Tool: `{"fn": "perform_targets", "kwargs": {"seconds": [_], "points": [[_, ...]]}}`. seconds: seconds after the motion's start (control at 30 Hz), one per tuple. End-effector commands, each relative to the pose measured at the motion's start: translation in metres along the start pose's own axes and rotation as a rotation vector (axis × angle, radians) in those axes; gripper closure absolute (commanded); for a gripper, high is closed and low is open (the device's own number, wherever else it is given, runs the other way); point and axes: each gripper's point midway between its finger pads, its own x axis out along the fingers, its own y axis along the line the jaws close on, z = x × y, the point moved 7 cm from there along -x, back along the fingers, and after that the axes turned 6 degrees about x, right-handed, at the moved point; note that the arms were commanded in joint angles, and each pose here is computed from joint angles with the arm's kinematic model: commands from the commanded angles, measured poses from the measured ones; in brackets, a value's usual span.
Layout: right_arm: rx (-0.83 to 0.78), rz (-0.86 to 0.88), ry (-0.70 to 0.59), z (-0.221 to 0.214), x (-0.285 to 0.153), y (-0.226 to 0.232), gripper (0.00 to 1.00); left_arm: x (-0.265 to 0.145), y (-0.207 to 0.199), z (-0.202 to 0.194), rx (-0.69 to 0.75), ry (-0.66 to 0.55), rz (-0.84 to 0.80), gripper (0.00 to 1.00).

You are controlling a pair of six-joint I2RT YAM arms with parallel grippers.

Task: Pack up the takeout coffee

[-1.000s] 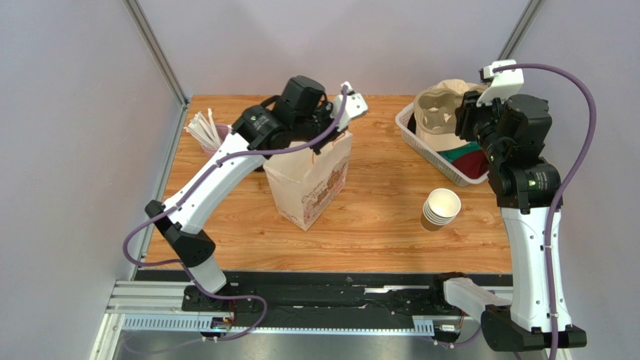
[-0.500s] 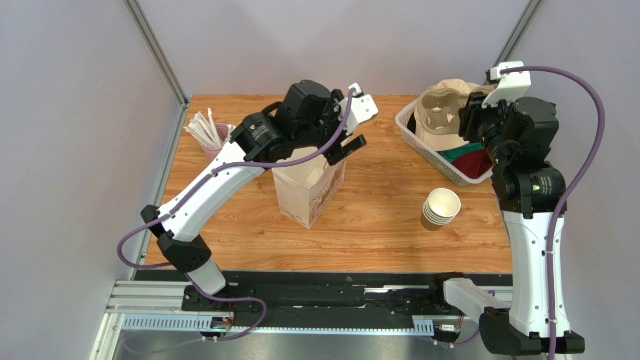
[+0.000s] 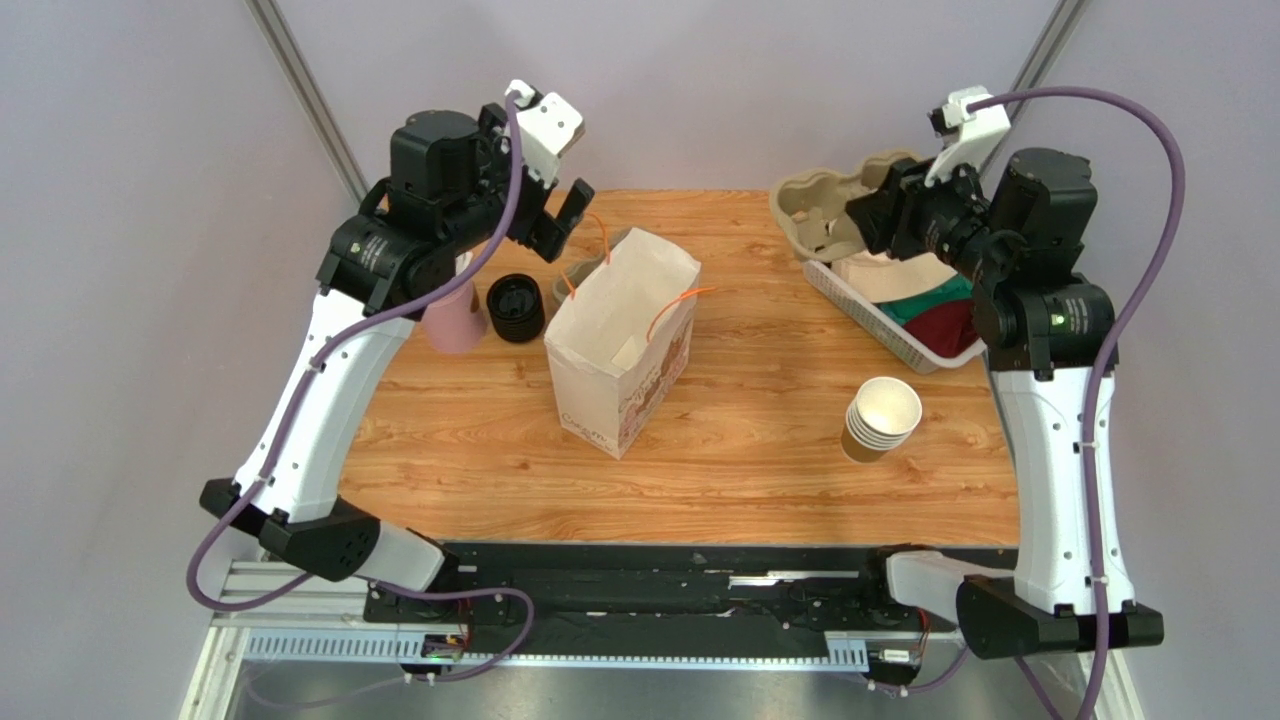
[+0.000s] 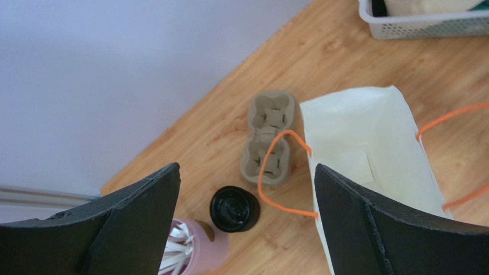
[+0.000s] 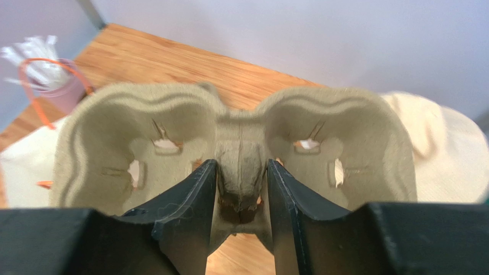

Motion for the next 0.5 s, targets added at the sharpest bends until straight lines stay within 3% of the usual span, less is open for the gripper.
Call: {"fn": "perform_targets", "kwargs": {"seconds": [0.0,0.27,0.47], "points": [[-0.002,0.282,-0.079,0.028,0.012,0.037,0.58,0.014,-0.01,-0.017,-0.047,-0.017,-0.145,0.04],[-0.039,0.532,-0.043,0.031,0.049,0.098,0.59,0.032,-0.005,-0.032,-0.121,-0.015,-0.25,0.09],[-0.07,0.345,-0.041,0.022,0.075,0.082,0.61,0.025,0.01,-0.037,-0.154,-0.024,-0.21,0.11]]}}
